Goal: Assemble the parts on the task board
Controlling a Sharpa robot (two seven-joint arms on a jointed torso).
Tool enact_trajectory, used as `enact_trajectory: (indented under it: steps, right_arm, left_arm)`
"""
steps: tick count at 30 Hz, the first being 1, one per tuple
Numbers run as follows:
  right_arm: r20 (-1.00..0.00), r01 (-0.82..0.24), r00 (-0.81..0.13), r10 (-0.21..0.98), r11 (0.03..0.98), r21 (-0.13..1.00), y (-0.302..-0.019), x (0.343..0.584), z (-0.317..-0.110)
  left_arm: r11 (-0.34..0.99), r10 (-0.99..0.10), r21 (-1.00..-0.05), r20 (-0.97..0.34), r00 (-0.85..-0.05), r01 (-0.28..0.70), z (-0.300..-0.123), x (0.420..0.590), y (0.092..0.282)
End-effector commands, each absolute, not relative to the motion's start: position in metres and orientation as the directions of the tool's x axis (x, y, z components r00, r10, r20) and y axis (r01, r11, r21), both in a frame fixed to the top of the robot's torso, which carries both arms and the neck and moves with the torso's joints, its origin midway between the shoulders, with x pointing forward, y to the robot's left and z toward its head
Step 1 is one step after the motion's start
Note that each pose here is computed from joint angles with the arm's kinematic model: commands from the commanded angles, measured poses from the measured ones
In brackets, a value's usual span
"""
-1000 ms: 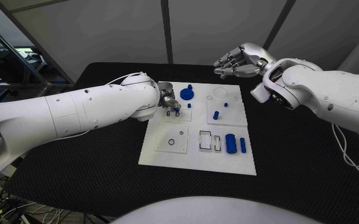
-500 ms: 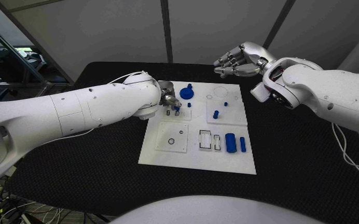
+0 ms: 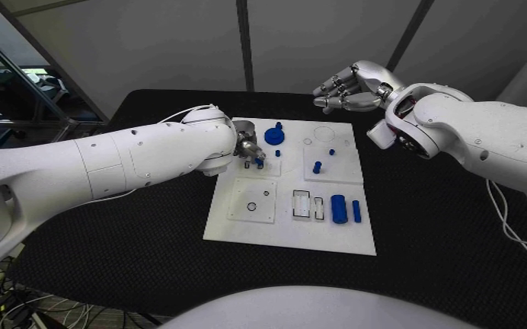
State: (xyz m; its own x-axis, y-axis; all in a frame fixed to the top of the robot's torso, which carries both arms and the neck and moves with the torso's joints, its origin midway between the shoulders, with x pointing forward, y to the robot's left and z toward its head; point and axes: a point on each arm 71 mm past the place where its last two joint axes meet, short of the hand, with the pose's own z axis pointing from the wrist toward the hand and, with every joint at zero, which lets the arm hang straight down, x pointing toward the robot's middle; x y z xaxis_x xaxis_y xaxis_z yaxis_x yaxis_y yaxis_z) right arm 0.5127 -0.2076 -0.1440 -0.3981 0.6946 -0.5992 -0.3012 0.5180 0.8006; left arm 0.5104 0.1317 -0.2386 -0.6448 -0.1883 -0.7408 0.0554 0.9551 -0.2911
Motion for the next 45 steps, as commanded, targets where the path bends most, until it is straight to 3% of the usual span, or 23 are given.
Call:
enact_trajectory:
  steps: [1, 33, 45]
  right_arm:
    - [-0.599, -0.312, -0.401, 0.693, 0.512, 0.8, -0.2064, 0.5127, -0.1423]
    - [-0.599, -0.314, -0.405, 0.691, 0.51, 0.801, -0.205, 0.5136, -0.1428]
    - [-0.599, -0.314, -0.405, 0.691, 0.51, 0.801, -0.2045, 0.5142, -0.143]
  left_arm:
    - [0.962, -0.147, -0.262, -0.737, -0.66, 0.079, -0.2402, 0.5089, 0.1306]
    - [0.968, -0.101, -0.231, -0.713, -0.694, 0.096, -0.248, 0.5032, 0.1336]
    - [0.965, -0.13, -0.252, -0.705, -0.697, 0.075, -0.2479, 0.503, 0.136]
